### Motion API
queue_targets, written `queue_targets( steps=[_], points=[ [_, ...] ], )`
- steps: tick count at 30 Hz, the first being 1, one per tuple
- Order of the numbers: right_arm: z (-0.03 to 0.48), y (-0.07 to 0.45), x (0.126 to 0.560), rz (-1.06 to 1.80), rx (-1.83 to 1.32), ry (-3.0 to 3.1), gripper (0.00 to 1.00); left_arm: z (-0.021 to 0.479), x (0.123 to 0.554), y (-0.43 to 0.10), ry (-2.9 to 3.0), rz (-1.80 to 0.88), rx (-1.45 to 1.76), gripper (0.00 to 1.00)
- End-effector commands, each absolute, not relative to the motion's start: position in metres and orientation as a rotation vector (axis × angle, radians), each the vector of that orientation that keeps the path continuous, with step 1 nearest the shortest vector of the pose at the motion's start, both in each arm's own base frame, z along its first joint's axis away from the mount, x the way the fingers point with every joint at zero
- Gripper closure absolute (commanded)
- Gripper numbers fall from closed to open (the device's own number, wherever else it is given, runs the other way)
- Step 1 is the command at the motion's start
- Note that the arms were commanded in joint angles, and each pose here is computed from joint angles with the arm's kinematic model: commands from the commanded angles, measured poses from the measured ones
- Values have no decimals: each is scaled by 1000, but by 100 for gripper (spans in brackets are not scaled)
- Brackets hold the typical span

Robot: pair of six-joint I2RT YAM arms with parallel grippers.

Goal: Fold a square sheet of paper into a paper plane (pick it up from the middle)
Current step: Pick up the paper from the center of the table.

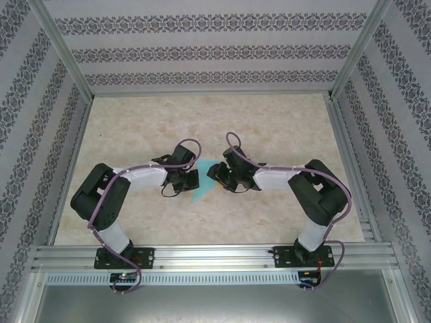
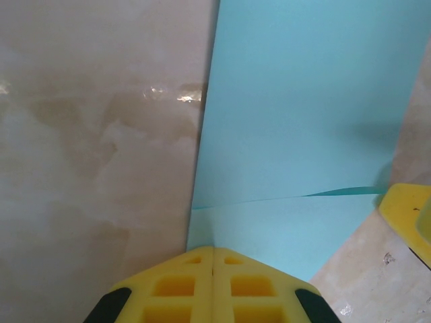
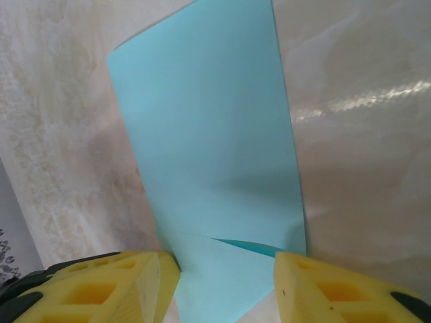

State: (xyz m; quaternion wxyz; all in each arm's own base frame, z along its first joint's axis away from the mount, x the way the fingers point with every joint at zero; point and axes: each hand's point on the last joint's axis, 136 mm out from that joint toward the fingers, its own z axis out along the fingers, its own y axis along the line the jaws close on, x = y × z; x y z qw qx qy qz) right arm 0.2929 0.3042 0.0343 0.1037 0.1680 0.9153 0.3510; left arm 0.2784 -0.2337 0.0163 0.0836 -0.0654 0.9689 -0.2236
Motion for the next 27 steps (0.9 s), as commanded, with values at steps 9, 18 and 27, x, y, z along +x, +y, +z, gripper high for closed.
queue_targets(
  steps=[9, 18, 27],
  points=[
    [30, 291, 292, 936, 525, 2702, 51, -6, 266, -214, 2961, -563, -253, 96],
    [32, 304, 293, 1000, 496, 2704, 52, -6, 266, -215, 2962, -568, -247, 96],
    [40, 318, 292, 1102, 459, 2686, 57, -4, 266, -216, 2959, -573, -243, 96]
  ],
)
